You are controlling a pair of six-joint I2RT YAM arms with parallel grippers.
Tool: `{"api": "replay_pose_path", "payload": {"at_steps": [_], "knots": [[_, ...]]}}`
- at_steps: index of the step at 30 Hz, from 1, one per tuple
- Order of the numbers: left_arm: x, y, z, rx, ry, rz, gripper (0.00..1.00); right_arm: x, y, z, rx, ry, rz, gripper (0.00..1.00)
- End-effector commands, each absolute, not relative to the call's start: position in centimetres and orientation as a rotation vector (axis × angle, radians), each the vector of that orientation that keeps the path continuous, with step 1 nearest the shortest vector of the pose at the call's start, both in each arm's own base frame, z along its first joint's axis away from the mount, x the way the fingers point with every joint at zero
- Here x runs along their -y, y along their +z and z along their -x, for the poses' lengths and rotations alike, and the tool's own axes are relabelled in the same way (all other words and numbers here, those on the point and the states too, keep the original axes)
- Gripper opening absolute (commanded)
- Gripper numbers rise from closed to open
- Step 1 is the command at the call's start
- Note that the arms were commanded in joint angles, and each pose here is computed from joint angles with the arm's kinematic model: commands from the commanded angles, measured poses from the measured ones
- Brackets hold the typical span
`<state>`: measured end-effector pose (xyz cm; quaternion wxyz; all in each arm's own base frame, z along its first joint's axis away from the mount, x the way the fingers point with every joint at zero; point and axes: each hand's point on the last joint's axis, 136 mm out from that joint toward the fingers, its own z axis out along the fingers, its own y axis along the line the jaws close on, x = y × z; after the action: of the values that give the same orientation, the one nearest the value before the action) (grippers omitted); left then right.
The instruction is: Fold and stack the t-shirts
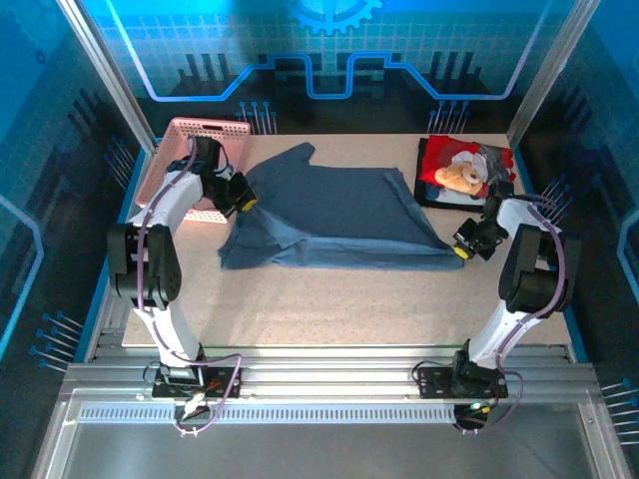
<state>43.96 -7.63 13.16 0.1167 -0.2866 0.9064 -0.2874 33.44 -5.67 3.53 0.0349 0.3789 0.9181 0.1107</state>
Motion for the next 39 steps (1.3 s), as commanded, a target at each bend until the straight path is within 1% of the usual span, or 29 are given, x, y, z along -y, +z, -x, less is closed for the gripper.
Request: {"api": "replay_pose_path", "payload": {"at_steps": [1,4,7,8,10,11,12,13,16,18,21,25,27,29,34,39], "knots": [[7.4,13.9,-45.1,-2.648,-0.839,0.79,0.0,5.4,3.4,-34.3,-2.836,0.324,-1.144,0.09],[7.4,13.7,-45.9,-2.64,-0.836,0.788,0.0,5.5,3.3,-34.8,-2.837,0.317,-1.142,0.1],[7.3,13.5,-46.8,-2.622,-0.835,0.781,0.0,5.5,3.1,-35.3,-2.836,0.311,-1.144,0.14],[7.2,13.3,-46.9,-2.617,-0.832,0.786,0.08,5.5,3.0,-35.5,-2.832,0.322,-1.146,0.19],[7.1,13.5,-47.4,-2.591,-0.849,0.794,0.27,5.6,3.1,-36.1,-2.812,0.34,-1.151,0.37],[7.1,13.9,-47.4,-2.576,-0.855,0.799,0.38,5.8,3.6,-36.4,-2.796,0.343,-1.152,0.45],[7.0,14.6,-47.4,-2.551,-0.865,0.8,0.53,5.9,4.2,-36.6,-2.772,0.354,-1.145,0.5],[7.1,15.6,-47.2,-2.527,-0.877,0.794,0.63,6.0,5.1,-36.8,-2.745,0.363,-1.127,0.54],[7.4,18.5,-45.2,-2.482,-0.9,0.777,0.78,5.8,7.7,-36.1,-2.729,0.373,-1.064,0.6],[7.8,19.7,-42.8,-2.476,-0.917,0.772,0.84,5.3,9.0,-34.7,-2.742,0.377,-1.021,0.61],[8.0,19.5,-38.1,-2.521,-0.915,0.805,0.86,4.1,9.6,-31.8,-2.778,0.401,-0.988,0.62],[8.0,17.3,-32.2,-2.611,-0.882,0.844,0.86,2.5,9.2,-28.8,-2.783,0.481,-0.988,0.62],[7.8,15.6,-30.3,-2.646,-0.866,0.875,0.86,2.0,8.4,-28.0,-2.784,0.502,-0.994,0.62],[7.7,13.9,-29.6,-2.666,-0.87,0.913,0.84,1.9,7.2,-27.7,-2.795,0.511,-1.009,0.63],[7.1,10.2,-30.4,-2.726,-0.795,0.951,0.75,2.2,5.1,-28.7,-2.812,0.505,-1.028,0.62],[6.2,7.6,-31.4,-2.754,-0.708,0.987,0.71,2.7,3.6,-29.6,-2.829,0.478,-1.049,0.62]]}}
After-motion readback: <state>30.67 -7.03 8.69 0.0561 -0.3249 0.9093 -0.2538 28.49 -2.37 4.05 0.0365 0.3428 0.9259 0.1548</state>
